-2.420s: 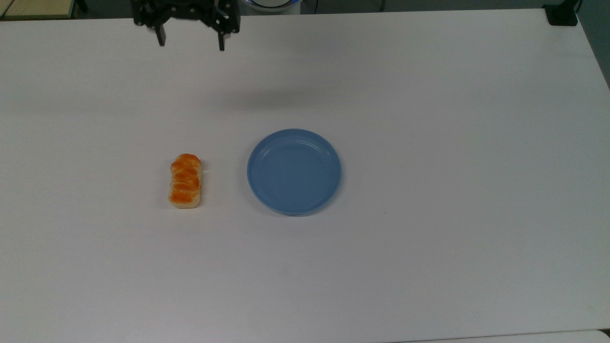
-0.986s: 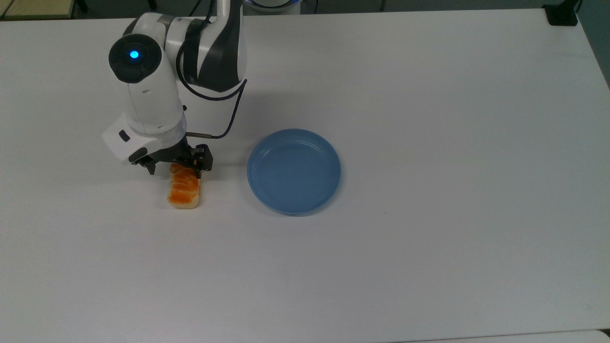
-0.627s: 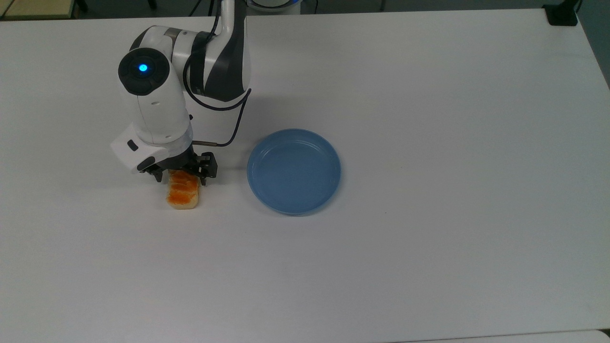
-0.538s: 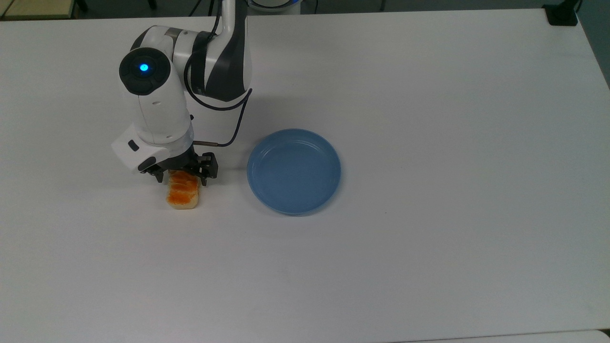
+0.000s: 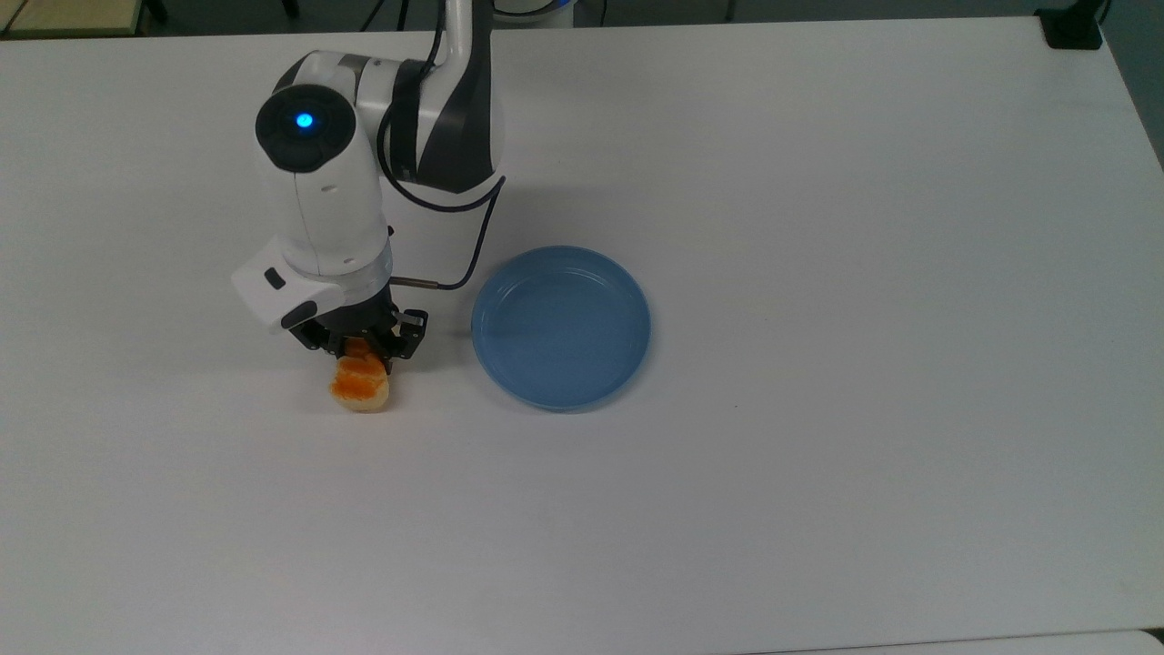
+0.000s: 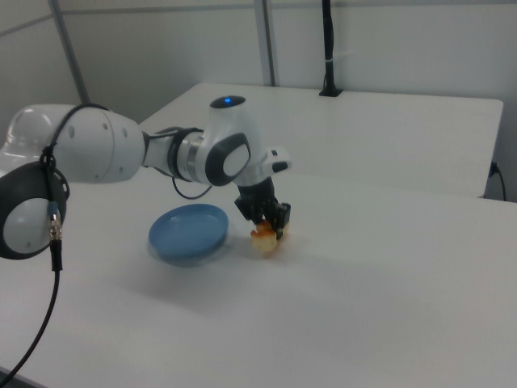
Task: Put the bread on a plate
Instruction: 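Lift the bread roll and carry it over the blue plate, then lower the bread roll onto the plate and open the gripper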
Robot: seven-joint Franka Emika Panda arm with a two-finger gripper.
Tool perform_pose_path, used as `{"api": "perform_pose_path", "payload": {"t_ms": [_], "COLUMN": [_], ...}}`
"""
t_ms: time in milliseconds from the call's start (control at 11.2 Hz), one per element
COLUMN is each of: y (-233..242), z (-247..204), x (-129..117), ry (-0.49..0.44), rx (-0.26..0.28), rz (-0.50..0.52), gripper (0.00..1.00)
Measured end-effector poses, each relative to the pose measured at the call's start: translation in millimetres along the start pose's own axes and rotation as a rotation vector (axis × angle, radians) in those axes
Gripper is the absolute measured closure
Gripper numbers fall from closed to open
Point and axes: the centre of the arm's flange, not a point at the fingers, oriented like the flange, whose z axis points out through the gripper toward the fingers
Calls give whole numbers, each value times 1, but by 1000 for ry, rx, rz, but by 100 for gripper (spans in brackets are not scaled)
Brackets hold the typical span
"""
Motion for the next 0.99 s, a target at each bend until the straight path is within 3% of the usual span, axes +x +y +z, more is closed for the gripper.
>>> {"api": "perform_pose_path", "payload": {"t_ms": [179,448,986], "y": [-21,-93,-191], "z": [-31,-50,-37], "x": [-1,-12,-31], "ry": [-11,-72,-105], "rx": [3,15,16], "rz": [-29,-100,-39], "gripper": [56,56,53]}}
